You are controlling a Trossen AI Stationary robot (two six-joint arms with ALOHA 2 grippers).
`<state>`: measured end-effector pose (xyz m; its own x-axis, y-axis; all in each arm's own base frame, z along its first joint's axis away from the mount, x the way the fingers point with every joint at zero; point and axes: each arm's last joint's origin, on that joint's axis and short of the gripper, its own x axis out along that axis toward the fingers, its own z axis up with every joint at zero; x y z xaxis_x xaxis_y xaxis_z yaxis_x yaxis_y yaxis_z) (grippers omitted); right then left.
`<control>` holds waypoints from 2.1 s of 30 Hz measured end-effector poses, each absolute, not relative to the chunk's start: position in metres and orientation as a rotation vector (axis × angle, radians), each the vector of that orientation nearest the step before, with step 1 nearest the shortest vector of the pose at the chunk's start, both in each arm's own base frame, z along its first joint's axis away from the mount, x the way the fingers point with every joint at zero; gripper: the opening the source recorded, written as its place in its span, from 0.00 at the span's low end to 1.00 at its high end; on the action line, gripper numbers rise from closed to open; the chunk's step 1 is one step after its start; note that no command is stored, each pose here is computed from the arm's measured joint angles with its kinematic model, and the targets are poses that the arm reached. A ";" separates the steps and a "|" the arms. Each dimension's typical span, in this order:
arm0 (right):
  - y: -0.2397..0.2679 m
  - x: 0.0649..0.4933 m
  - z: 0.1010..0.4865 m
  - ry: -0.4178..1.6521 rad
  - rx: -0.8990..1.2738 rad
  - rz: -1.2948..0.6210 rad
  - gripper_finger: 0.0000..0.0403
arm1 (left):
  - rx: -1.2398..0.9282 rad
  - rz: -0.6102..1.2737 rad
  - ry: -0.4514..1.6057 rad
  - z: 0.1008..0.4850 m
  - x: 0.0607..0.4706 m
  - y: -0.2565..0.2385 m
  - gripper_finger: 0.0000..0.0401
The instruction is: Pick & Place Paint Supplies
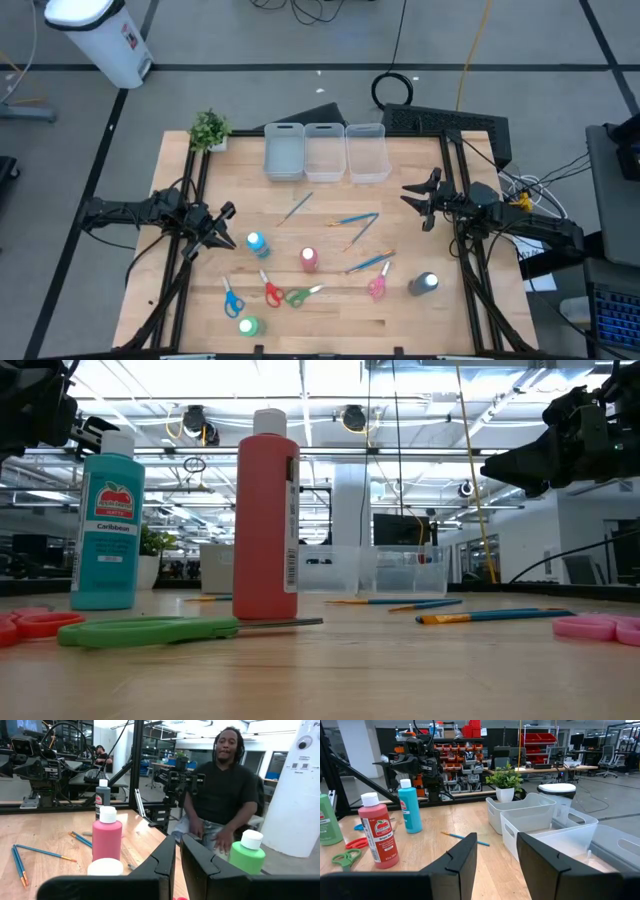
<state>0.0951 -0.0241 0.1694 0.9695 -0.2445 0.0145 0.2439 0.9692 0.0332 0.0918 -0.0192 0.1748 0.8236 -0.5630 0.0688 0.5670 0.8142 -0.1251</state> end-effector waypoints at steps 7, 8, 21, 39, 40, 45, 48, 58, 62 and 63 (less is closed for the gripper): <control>-0.024 0.095 0.169 -0.019 0.031 -0.247 0.32 | -0.143 -0.603 -0.029 0.175 0.092 -0.019 0.08; -0.024 0.095 0.169 -0.018 0.031 -0.247 0.32 | -0.143 -0.603 -0.029 0.175 0.092 -0.019 0.08; -0.024 0.095 0.169 -0.019 0.031 -0.247 0.32 | -0.143 -0.603 -0.029 0.175 0.092 -0.019 0.08; -0.024 0.095 0.169 -0.018 0.031 -0.247 0.32 | 0.012 -0.542 -0.117 0.179 0.092 -0.018 0.08; -0.024 0.095 0.169 -0.019 0.031 -0.247 0.32 | 0.053 -0.524 -0.147 0.181 0.092 -0.017 0.08; -0.024 0.095 0.169 -0.019 0.031 -0.247 0.32 | 0.158 -0.488 -0.254 0.188 0.091 -0.017 0.08; -0.024 0.095 0.169 -0.018 0.031 -0.247 0.32 | 0.176 -0.483 -0.304 0.193 0.090 -0.017 0.08; -0.024 0.095 0.169 -0.018 0.031 -0.247 0.32 | 0.099 -0.502 -0.332 0.197 0.088 -0.017 0.08; -0.024 0.095 0.169 -0.019 0.031 -0.247 0.32 | 0.127 -0.434 -0.341 0.198 0.089 -0.015 0.08; -0.024 0.095 0.169 -0.019 0.031 -0.247 0.32 | 0.133 -0.406 -0.344 0.198 0.089 -0.015 0.08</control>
